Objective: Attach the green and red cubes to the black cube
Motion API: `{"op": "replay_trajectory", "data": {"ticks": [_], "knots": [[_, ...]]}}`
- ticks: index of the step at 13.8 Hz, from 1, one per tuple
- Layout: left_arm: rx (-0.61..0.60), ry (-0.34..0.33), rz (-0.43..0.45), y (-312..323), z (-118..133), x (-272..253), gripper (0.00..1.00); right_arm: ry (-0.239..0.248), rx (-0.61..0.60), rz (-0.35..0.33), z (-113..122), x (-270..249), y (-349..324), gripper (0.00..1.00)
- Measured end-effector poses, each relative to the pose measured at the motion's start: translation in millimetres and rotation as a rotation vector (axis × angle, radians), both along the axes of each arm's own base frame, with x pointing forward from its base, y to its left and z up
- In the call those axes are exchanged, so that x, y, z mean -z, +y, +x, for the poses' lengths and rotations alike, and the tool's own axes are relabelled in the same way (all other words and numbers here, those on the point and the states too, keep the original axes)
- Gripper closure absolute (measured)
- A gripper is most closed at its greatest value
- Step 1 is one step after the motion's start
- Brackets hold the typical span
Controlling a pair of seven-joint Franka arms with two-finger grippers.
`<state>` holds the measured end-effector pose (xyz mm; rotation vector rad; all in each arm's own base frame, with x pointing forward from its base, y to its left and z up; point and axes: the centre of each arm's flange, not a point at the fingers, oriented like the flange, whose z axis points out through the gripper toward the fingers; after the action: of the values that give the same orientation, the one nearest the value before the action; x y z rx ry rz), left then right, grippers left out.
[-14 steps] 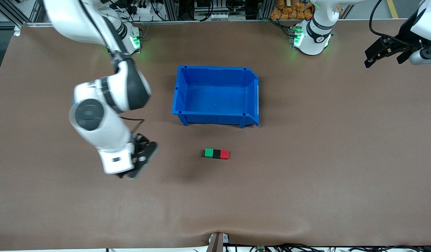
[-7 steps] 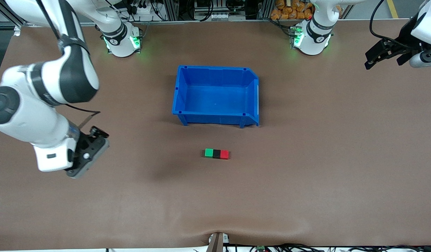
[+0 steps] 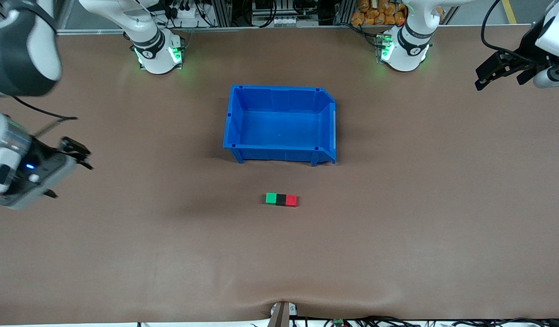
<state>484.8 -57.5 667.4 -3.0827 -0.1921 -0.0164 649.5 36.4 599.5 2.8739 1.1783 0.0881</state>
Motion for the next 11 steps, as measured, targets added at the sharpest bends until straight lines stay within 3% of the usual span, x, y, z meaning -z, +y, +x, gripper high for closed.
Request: {"op": "replay_trajectory", "data": {"ticks": [4,7,11], "knots": [[-0.001,0.008,0.001,0,0,1,0.00,0.003,0.200,0.027,-42,-26,-41,0.00],[-0.001,0.010,0.001,1,0,2,0.00,0.057,0.427,0.039,-69,-32,-49,0.00],[-0.003,0.015,0.002,1,2,5,0.00,0.121,0.700,0.029,-84,-33,-53,0.00]]}}
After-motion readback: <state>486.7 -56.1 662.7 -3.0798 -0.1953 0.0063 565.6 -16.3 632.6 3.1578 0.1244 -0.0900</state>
